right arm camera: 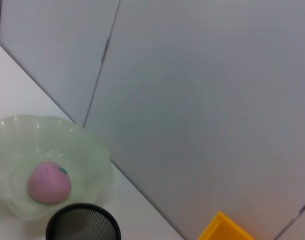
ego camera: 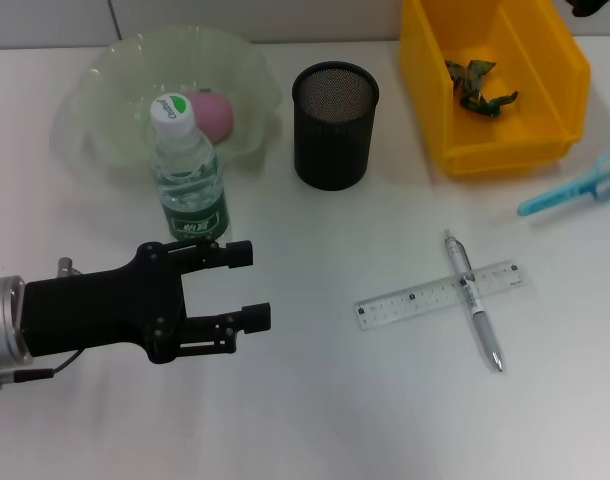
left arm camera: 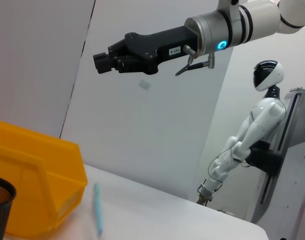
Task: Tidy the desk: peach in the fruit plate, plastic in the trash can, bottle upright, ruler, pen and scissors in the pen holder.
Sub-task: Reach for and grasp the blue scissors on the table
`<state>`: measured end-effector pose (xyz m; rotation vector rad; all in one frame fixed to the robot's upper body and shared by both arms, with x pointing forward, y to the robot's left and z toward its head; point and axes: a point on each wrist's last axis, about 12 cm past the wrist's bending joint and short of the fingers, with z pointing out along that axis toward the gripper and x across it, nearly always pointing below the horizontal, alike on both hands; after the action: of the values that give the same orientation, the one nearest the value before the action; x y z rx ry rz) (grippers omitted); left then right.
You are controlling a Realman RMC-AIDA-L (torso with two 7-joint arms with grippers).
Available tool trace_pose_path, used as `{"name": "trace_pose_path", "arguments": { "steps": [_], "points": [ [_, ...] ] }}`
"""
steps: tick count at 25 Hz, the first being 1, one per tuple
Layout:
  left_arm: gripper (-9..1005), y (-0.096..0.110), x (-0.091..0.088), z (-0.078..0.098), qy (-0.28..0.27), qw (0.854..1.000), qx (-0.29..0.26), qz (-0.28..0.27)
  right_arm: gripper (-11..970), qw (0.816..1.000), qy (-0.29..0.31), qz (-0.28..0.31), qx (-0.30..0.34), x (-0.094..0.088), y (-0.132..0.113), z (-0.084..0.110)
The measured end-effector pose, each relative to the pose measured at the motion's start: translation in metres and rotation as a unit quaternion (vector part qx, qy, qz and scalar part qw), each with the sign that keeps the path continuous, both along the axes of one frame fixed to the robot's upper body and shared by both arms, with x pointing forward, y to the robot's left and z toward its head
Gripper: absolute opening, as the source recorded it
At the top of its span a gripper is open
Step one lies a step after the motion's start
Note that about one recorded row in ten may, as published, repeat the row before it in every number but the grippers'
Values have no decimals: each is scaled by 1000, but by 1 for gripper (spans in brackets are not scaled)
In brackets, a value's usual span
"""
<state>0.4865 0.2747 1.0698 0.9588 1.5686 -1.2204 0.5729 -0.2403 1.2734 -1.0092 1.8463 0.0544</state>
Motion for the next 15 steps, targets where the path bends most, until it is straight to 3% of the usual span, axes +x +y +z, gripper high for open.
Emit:
{"name": "trace_pose_path", "arguments": {
  "steps": [4,10,15],
  "points": [
    [784,1,0,0,3,1000,0,1,94,1000,-1,5,0,3,4,-1],
    [784,0,2,1,1,1000,0,0,96,1000,15,-2,7,3,2,-4],
    [784,-1,6,4,2,1000,1,-2,105,997,69,-13,-7,-2,-6,-10]
  ]
}}
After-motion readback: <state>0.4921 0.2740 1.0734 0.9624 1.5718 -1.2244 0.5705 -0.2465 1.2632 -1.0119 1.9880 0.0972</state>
